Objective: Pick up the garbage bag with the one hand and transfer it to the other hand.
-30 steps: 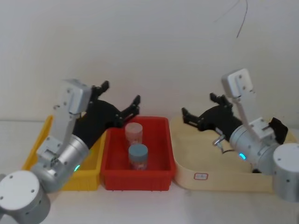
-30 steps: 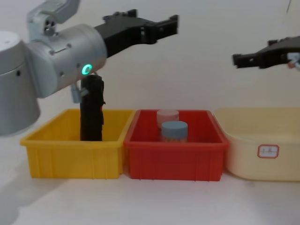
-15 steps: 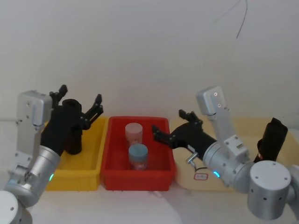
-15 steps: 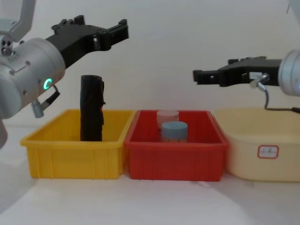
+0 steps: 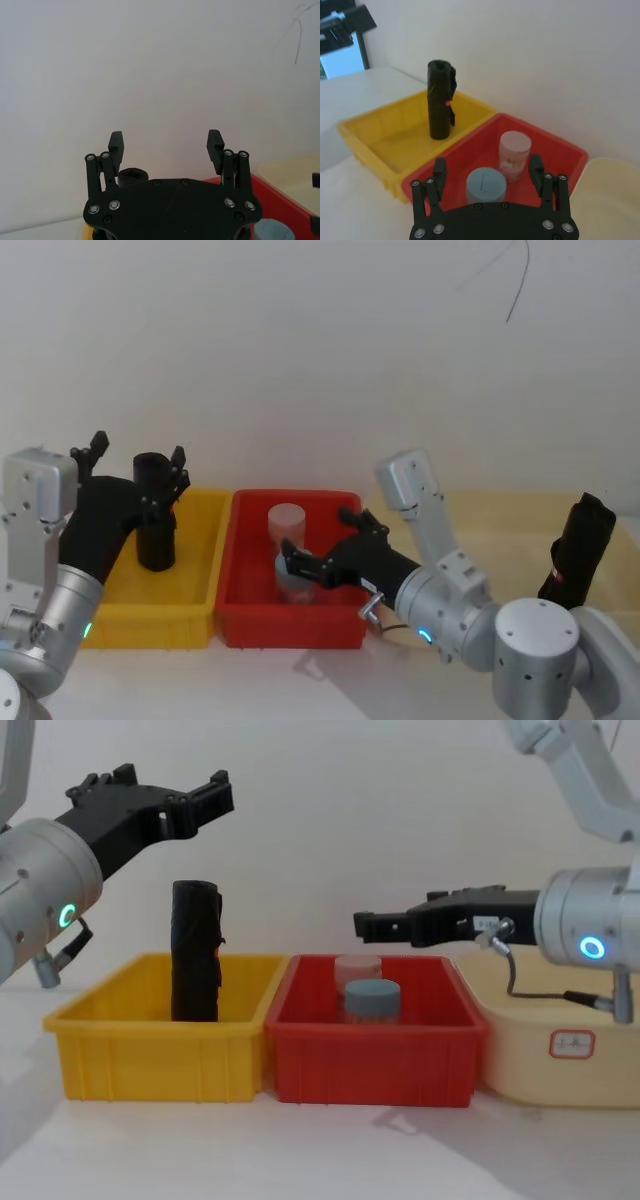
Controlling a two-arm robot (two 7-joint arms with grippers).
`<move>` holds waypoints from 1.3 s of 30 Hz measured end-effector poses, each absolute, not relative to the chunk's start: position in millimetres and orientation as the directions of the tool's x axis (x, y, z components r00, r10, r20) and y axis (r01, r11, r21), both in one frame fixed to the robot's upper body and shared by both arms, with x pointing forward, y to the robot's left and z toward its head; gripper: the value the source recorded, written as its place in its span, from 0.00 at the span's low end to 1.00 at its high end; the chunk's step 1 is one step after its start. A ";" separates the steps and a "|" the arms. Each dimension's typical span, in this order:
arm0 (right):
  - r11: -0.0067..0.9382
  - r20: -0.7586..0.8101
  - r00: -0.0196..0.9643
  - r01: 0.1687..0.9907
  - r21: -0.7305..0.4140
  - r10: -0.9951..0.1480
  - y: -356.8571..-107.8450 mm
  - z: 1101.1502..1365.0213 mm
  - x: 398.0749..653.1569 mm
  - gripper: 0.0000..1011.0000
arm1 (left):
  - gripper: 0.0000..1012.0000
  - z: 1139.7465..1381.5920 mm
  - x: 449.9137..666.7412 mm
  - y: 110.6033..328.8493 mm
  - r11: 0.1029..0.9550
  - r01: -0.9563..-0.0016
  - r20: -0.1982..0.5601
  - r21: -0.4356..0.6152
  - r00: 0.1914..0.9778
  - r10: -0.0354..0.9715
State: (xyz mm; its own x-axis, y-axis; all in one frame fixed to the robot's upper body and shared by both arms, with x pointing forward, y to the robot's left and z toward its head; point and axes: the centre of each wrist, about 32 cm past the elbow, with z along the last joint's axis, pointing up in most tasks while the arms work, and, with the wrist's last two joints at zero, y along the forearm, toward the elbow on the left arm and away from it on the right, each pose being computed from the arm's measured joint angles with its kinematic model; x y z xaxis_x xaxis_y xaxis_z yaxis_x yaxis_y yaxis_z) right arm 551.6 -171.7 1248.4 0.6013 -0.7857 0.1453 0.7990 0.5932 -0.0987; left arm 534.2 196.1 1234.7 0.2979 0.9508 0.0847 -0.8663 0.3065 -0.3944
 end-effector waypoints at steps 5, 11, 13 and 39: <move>0.593 0.142 0.607 0.795 -0.130 -0.782 -169.4 1244.2 556.1 0.99 | 0.99 1233.3 533.4 197.7 0.296 -0.869 0.081 -0.396 0.288 0.954; 0.578 0.156 0.599 0.800 -0.162 -0.785 -171.8 1240.7 563.1 0.99 | 0.99 1232.3 532.7 199.2 0.288 -0.872 0.078 -0.397 0.280 0.957; 0.571 0.167 0.595 0.802 -0.176 -0.786 -173.3 1239.6 566.2 0.99 | 0.99 1231.9 532.5 199.6 0.286 -0.872 0.077 -0.397 0.278 0.957; 0.567 0.230 0.627 0.776 -0.277 -0.745 -173.9 1235.6 594.8 0.99 | 0.99 1230.6 531.8 201.1 0.275 -0.875 0.073 -0.398 0.269 0.960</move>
